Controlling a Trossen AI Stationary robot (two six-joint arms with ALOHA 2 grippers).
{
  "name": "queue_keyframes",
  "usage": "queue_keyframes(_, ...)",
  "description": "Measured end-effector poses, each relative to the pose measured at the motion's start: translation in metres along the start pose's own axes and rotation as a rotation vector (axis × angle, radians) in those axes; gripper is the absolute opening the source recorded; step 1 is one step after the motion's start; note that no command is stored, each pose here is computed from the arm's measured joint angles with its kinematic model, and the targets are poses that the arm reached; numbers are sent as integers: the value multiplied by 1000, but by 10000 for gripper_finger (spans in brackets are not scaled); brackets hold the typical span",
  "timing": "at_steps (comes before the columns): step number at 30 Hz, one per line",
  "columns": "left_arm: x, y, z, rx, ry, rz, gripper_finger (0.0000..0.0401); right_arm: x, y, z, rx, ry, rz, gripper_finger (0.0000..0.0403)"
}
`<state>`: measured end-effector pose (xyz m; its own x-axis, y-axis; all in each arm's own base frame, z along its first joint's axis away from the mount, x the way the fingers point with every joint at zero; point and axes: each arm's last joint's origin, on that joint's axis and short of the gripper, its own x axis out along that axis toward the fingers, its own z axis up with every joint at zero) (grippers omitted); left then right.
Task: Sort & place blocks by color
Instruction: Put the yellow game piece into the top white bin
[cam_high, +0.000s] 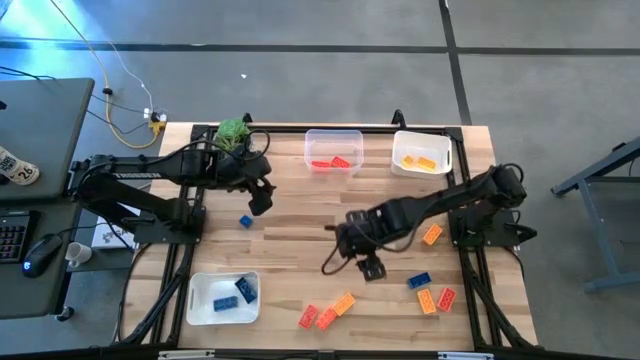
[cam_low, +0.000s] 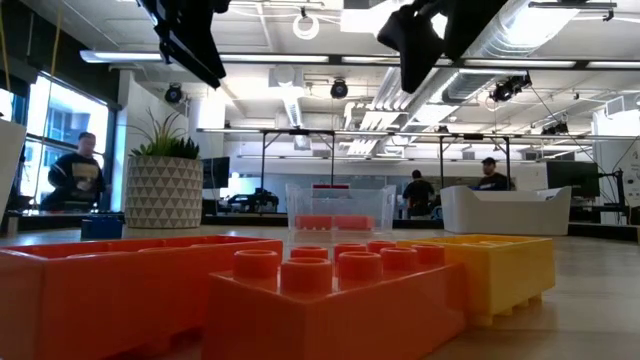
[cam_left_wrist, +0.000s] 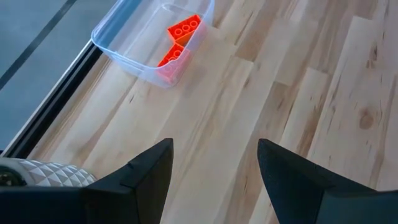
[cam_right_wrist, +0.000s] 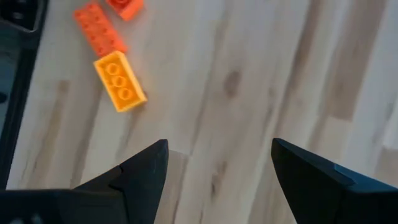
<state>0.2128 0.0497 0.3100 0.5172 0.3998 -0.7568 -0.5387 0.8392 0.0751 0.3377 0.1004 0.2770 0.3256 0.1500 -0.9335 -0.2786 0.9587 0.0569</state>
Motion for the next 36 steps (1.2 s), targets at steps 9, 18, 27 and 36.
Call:
queue_keyframes(9, 0, -1, 3, -29, -30, -18, 219, 26, 31, 9, -146, -19, 23, 272)
queue_keyframes(18, 1, -2, 7, -237, -31, -124, 219, 54, 52, 12, -333, -13, 32, 272)
queue_keyframes(27, 1, -3, 7, -325, -25, -127, 219, 80, 67, 11, -375, 29, 48, 272)
queue_keyframes(36, 3, -3, 7, -347, -19, -120, 219, 106, 78, 10, -397, 45, 76, 272)
